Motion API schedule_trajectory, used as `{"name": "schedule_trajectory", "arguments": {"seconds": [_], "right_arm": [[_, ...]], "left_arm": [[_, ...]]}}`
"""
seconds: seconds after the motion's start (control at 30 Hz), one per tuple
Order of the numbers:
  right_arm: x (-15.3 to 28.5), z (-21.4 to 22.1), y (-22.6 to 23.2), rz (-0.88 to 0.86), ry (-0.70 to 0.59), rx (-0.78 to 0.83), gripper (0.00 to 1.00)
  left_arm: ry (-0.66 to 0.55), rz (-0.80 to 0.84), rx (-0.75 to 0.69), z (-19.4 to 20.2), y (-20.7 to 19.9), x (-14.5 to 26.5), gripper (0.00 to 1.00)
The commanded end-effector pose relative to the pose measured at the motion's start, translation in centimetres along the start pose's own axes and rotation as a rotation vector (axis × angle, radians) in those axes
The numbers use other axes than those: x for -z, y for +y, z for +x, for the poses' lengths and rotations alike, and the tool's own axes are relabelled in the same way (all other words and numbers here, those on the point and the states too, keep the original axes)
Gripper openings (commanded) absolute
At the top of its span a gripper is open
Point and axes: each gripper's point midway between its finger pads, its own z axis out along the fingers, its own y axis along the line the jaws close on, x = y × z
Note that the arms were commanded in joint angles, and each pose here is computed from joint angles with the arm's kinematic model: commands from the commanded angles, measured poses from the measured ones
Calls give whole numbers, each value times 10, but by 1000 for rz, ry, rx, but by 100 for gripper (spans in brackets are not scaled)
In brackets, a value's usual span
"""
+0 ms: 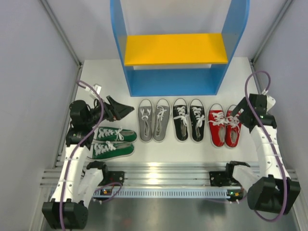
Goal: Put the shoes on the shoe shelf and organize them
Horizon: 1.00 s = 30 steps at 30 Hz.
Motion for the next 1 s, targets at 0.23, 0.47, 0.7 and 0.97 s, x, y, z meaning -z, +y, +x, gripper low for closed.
{"name": "schedule_trajectory", "arguments": {"seconds": [0.23,0.47,0.7,0.97], "right_arm": [[-30,9,2,-8,57,11,100],[-42,24,6,-27,124,49,100],[-46,33,5,-38,145,77,92],[-58,50,9,-32,237,119,83]], "left_arm": [[32,17,-37,18,-4,3,99],[33,14,-50,17,-5,2,99],[38,19,-54,18,-7,1,99],[44,19,-69,20,-10,1,99]]}}
